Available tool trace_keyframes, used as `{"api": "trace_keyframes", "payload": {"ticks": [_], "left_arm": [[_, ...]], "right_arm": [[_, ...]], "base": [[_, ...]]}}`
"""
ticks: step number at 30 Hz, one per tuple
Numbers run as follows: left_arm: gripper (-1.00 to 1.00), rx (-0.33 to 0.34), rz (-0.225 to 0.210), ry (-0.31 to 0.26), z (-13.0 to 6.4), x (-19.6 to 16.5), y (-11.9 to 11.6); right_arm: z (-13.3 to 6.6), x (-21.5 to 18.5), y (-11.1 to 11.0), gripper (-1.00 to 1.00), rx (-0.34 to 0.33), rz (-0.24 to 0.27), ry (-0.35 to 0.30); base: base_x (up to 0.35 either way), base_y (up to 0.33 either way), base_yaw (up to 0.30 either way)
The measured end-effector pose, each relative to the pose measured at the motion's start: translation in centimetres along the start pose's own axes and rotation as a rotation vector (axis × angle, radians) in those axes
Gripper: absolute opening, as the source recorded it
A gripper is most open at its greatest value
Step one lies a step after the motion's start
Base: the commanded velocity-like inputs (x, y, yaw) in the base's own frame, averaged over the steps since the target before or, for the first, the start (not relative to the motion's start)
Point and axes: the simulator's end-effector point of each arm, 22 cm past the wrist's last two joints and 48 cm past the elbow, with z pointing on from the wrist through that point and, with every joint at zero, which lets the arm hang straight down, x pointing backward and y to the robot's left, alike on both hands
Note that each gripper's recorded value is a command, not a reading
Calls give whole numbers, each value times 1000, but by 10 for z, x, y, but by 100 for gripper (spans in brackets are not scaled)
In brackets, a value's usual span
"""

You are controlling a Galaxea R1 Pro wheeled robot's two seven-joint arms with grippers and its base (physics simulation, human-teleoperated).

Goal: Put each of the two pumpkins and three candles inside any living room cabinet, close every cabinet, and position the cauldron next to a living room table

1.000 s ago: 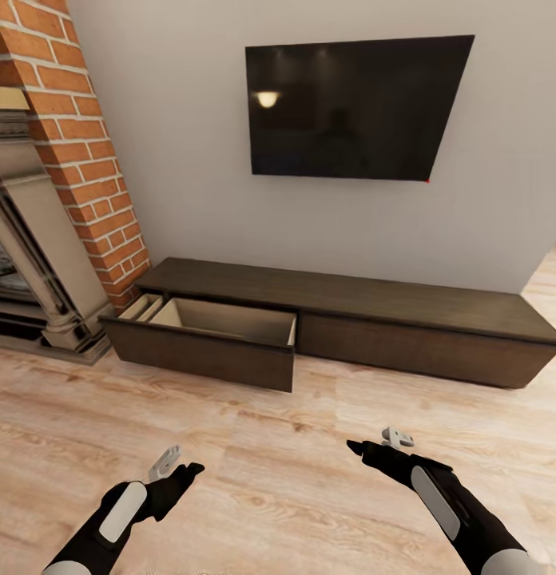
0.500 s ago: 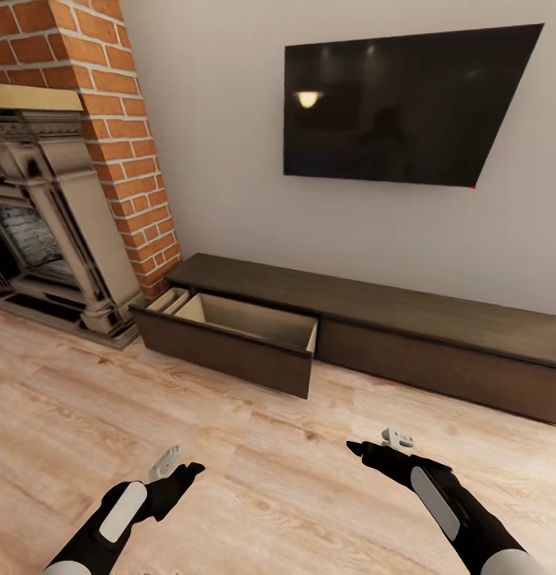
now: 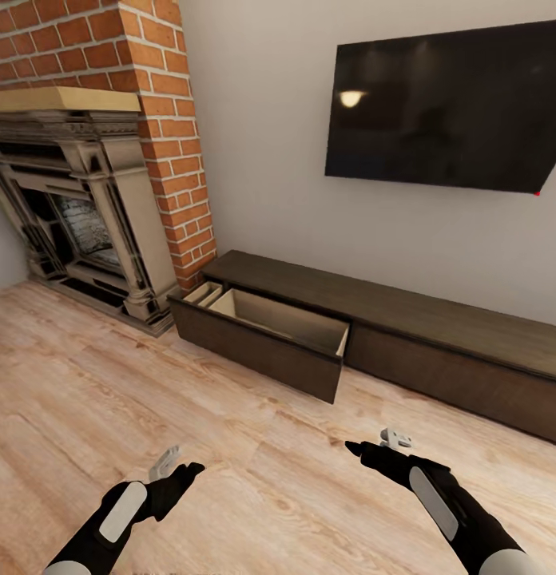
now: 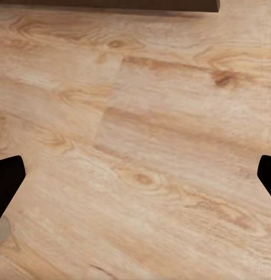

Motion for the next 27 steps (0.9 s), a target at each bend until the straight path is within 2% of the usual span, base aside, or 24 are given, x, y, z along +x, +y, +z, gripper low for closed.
{"api": "trace_keyframes", "payload": {"ticks": [27], "left_arm": [[100,7,-3,4,0,1,-1]], "right_arm": [[3,5,9,100,-11,6,5]], "base": [[36,0,276]]}}
